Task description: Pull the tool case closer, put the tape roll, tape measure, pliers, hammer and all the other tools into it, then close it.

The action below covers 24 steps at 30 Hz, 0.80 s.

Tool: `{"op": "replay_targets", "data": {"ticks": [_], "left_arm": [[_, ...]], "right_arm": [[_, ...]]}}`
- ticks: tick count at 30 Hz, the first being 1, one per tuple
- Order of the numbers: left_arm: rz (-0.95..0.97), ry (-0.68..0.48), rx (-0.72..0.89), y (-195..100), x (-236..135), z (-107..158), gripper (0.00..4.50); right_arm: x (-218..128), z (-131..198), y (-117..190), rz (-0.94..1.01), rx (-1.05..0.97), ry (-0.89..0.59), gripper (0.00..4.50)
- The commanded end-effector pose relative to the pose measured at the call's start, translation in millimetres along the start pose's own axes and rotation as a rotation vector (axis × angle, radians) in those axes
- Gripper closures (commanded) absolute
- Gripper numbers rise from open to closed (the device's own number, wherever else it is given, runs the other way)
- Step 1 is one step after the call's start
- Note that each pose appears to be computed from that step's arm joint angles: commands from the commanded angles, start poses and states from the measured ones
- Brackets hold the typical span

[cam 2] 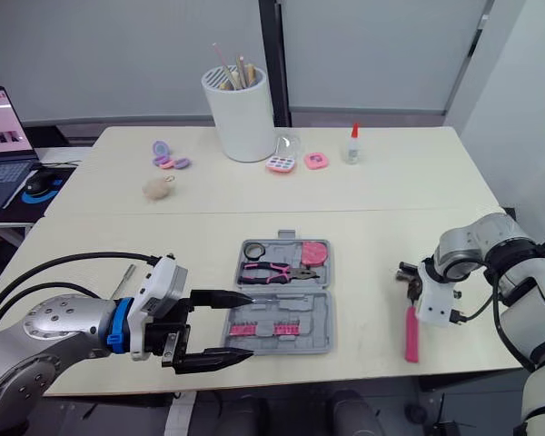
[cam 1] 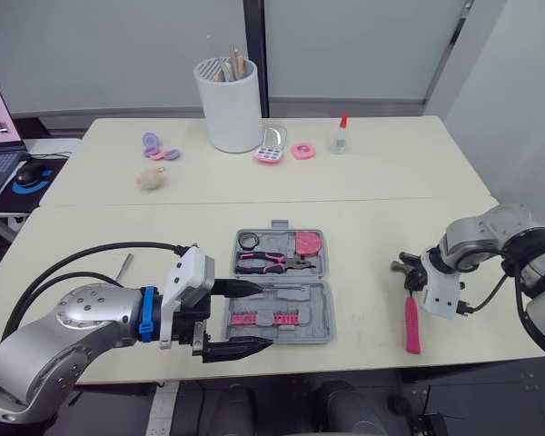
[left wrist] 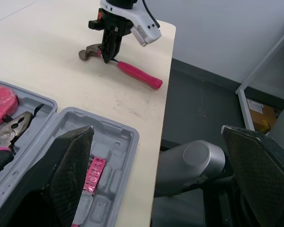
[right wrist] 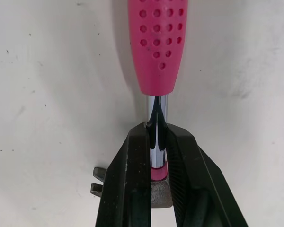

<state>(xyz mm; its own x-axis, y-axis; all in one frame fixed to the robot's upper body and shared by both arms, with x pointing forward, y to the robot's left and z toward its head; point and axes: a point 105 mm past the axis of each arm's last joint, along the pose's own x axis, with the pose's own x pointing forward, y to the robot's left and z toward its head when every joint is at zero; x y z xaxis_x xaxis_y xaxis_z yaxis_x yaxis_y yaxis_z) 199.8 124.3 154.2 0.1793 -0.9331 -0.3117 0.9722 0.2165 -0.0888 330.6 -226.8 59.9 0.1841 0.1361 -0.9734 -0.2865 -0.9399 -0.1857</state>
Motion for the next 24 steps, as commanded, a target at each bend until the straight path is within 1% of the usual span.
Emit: {"op": "replay_targets", "data": {"ticks": [1,2,4,6,8,11,12,16,17,20,24], "left_arm": [[-0.011,-0.006,0.035,-2,0,5,0.0],[-0.01,-0.006,0.036,-2,0,5,0.0],[-0.007,-0.009,0.037,-1,0,5,0.0],[-0.006,-0.011,0.038,-2,0,5,0.0],[-0.008,-0.013,0.038,-2,0,5,0.0],[-0.015,-0.015,0.042,-2,1,6,0.0],[-0.018,-0.015,0.045,-2,1,7,0.0],[-0.018,-0.021,0.058,1,2,9,0.0],[-0.016,-0.027,0.065,2,3,10,0.0],[-0.011,-0.041,0.084,4,5,13,0.0],[0.004,-0.051,0.096,8,5,16,0.0]], "right_arm": [[-26,-16,7,-0.089,0.221,0.04,4.26],[-29,-16,9,-0.107,0.282,0.036,4.26],[-38,-17,15,-0.142,0.533,0.005,4.26],[-50,-8,14,-0.19,0.865,-0.118,4.26],[-58,-1,12,-0.236,1.126,-0.2,4.26],[-61,7,14,-0.305,1.437,-0.245,4.26],[-60,13,12,-0.327,1.566,-0.285,4.26],[-57,34,-3,-0.362,1.946,-0.417,4.26],[-56,36,-6,-0.38,2.033,-0.417,4.26],[-47,34,-2,-0.445,2.235,-0.322,4.26],[-36,40,2,-0.481,2.38,-0.216,4.26]]}}
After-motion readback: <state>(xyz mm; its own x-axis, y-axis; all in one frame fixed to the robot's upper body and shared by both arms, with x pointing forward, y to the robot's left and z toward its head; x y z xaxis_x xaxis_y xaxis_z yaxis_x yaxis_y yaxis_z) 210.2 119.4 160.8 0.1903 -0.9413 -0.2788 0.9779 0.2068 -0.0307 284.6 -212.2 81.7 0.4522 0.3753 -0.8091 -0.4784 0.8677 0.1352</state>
